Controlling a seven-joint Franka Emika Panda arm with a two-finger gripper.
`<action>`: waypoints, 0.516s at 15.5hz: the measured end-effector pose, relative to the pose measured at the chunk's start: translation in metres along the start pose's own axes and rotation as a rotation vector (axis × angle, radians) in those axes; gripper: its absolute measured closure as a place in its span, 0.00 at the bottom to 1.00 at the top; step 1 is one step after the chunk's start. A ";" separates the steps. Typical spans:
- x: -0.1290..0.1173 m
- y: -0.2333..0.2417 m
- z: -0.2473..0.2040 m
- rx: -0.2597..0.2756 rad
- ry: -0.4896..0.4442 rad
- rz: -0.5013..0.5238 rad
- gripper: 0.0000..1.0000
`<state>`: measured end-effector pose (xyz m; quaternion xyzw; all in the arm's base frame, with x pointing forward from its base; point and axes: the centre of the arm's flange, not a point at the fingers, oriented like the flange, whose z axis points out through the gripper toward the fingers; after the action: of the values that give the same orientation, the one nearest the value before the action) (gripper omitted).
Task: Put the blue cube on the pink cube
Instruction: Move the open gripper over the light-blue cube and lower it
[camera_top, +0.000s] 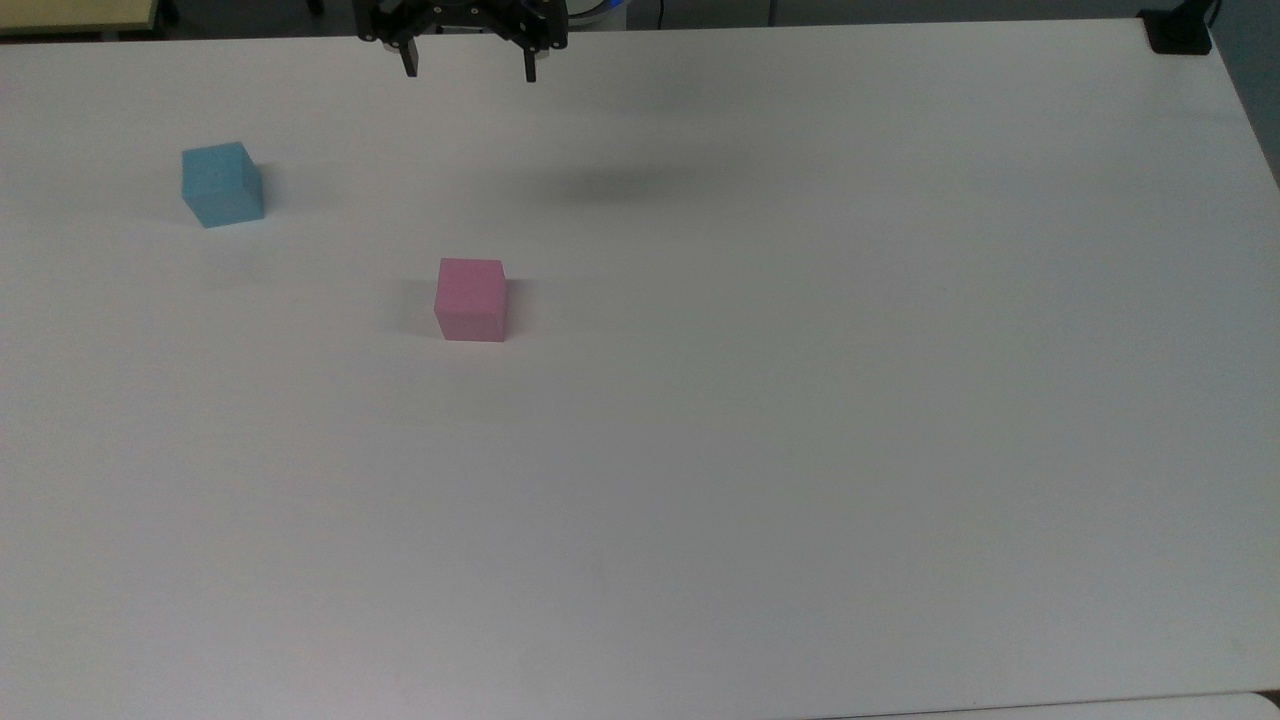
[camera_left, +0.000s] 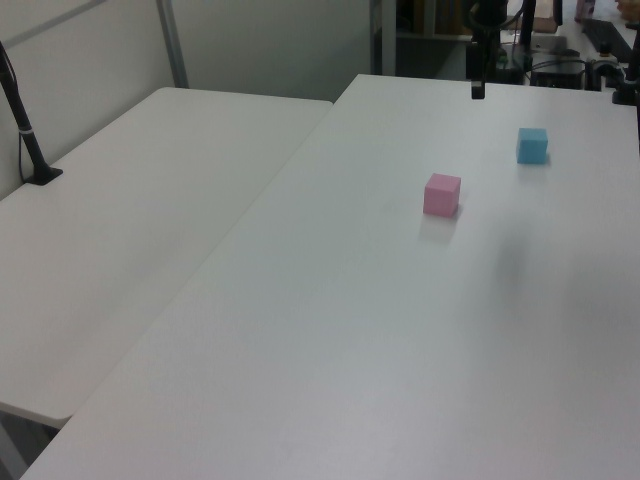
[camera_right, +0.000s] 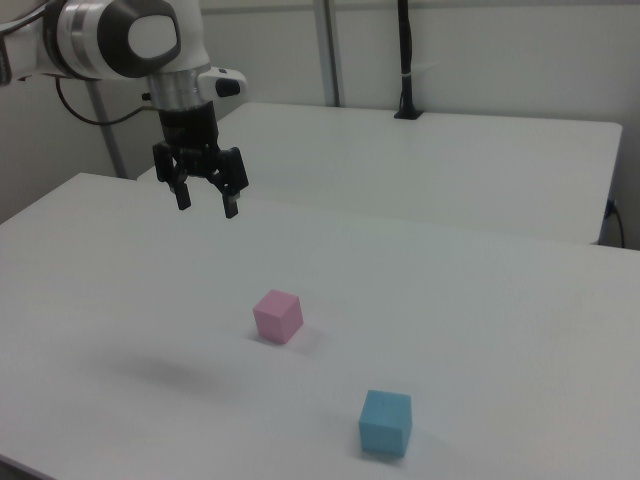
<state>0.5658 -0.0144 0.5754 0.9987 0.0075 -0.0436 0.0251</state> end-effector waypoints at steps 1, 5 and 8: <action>0.000 0.002 0.000 0.000 0.001 0.004 0.00; -0.001 0.002 -0.001 0.000 0.003 0.004 0.00; -0.001 0.002 -0.002 0.000 0.003 0.004 0.00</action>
<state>0.5652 -0.0166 0.5771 0.9988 0.0056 -0.0421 0.0250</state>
